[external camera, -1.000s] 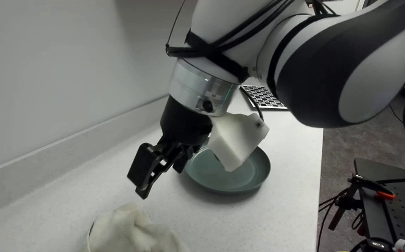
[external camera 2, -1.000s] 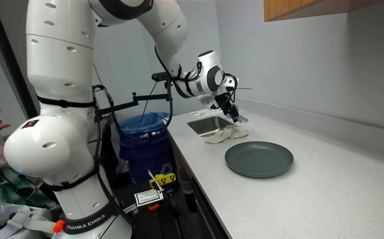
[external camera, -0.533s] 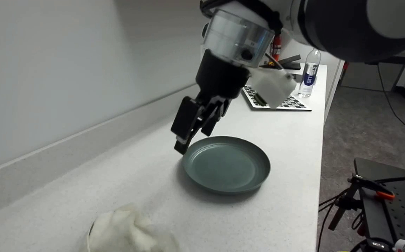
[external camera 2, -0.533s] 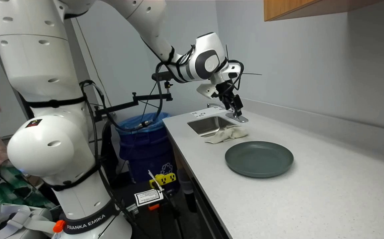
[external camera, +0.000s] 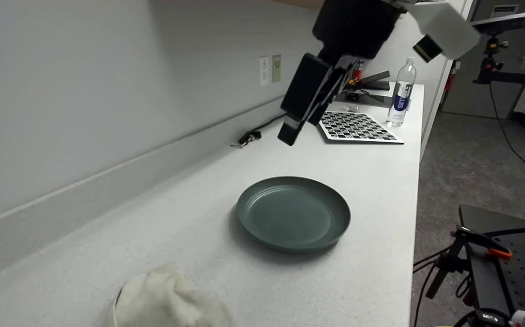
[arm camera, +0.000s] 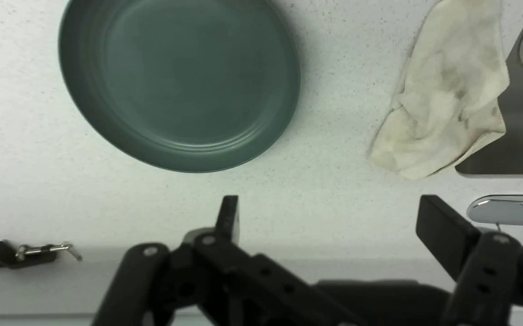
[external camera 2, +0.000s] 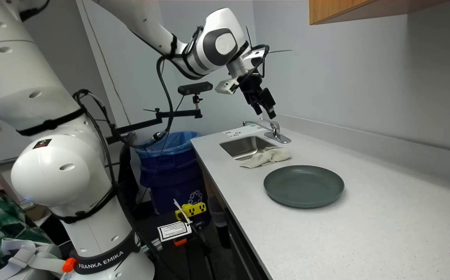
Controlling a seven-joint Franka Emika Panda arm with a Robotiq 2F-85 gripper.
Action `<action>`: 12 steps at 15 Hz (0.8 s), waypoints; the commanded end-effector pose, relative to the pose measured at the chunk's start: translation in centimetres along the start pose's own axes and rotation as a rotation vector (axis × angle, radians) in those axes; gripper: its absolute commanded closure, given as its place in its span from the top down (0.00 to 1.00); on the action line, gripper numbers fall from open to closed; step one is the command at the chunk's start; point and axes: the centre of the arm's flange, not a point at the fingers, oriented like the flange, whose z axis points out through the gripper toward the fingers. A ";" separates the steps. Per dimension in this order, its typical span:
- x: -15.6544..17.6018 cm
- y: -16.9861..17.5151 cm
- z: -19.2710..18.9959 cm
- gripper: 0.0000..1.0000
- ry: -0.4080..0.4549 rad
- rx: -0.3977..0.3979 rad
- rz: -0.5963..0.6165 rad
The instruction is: Pick up the cloth from the table, wipe the grey plate with it and put the cloth back on the table.
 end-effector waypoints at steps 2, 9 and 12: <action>-0.6 0.2 -1.5 1.00 0.016 -0.016 -0.004; -0.7 0.2 -0.7 1.00 -0.002 -0.017 -0.003; -0.7 0.2 -0.7 1.00 -0.002 -0.016 -0.003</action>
